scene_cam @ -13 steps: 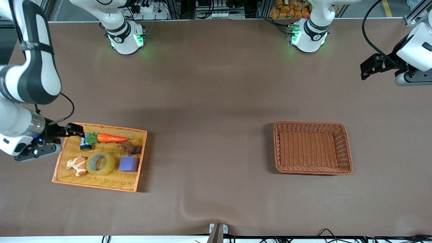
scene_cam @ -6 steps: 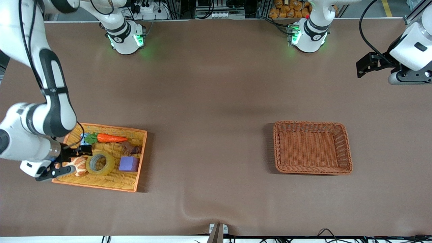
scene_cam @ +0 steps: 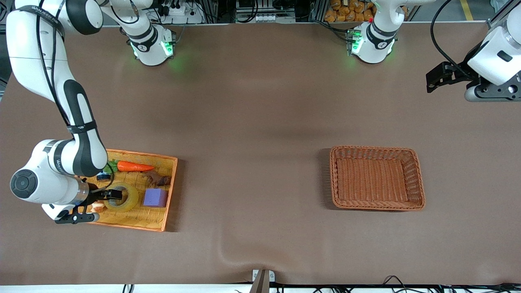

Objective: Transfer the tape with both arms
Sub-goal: 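Lower the right gripper into the tape roll and close on its rim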

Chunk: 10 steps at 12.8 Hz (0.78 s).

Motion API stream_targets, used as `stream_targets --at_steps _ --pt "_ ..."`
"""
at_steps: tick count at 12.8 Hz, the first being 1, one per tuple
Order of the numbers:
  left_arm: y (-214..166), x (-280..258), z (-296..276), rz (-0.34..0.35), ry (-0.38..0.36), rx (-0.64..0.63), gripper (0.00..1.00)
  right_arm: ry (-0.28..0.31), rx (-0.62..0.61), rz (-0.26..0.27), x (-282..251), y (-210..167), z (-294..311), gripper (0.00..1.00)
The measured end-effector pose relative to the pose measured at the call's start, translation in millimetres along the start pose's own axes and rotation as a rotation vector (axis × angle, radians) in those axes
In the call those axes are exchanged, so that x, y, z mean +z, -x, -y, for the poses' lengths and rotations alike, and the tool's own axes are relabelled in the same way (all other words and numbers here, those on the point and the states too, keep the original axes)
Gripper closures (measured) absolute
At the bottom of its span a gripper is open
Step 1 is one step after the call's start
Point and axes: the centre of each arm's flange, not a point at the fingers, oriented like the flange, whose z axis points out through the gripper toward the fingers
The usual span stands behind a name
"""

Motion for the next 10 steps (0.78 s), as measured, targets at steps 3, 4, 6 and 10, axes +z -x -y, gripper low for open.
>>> stream_targets --at_steps 3,4,6,10 --pt "2 1 -4 0.014 0.024 0.007 0.00 0.000 0.044 0.019 6 2 -4 0.00" --pt "2 1 -4 0.015 0.028 0.008 0.00 -0.001 0.048 0.027 9 4 -5 0.00" --pt "2 1 -6 0.018 0.042 0.011 0.00 -0.001 0.051 0.042 16 6 -6 0.00" --pt "3 2 -9 0.026 0.048 0.017 0.00 0.000 0.056 0.061 25 11 -9 0.49"
